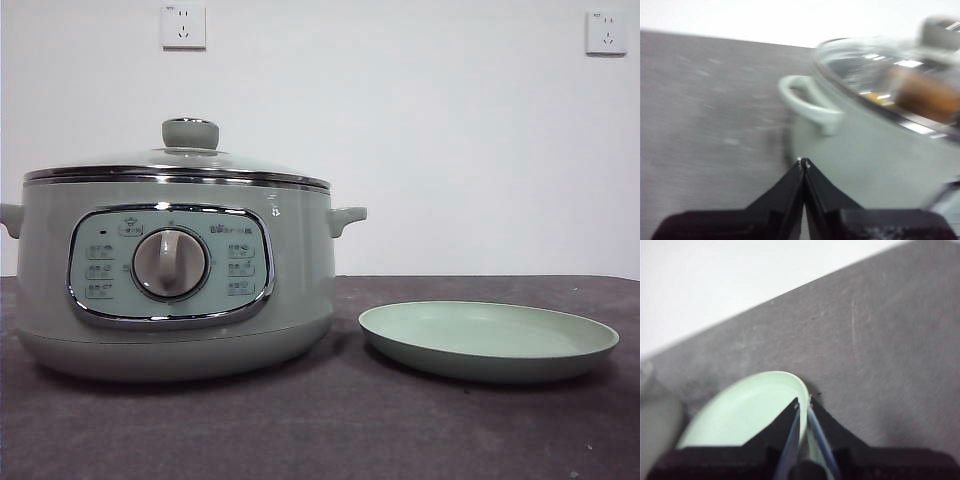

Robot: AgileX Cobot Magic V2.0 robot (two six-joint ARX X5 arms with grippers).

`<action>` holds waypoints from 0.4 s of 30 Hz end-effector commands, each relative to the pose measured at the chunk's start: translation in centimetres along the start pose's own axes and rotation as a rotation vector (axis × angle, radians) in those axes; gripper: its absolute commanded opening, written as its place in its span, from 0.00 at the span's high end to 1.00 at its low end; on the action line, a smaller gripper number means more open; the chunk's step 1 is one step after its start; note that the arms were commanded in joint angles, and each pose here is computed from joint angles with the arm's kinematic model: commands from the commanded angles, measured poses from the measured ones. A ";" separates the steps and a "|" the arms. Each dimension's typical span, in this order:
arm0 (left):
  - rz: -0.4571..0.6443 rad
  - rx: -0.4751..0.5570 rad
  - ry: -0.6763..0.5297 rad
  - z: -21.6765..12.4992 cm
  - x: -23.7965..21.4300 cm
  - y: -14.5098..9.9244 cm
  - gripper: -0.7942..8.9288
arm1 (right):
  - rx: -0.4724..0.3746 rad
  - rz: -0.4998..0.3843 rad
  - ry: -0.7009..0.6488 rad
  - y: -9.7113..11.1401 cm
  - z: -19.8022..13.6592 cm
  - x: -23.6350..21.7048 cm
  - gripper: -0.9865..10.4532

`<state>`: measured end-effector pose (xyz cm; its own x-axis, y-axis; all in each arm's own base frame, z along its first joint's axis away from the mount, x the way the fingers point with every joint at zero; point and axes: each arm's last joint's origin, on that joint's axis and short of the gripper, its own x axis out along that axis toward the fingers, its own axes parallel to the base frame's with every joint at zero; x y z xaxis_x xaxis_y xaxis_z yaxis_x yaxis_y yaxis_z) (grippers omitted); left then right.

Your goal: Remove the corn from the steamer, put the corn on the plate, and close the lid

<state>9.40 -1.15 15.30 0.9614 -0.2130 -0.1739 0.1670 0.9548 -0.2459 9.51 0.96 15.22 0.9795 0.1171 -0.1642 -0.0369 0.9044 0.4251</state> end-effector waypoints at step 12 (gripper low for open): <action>-0.108 -0.185 -0.007 2.0 -1.0 -0.9 0.93 | 0.157 0.094 0.054 1.2 1.7 -0.6 0.93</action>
<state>8.96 -1.43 16.55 0.9323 -0.3207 -0.1673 0.2221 0.8726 -0.4350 9.31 1.24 16.35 0.9564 0.2184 -0.1941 -0.0635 0.8037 0.5917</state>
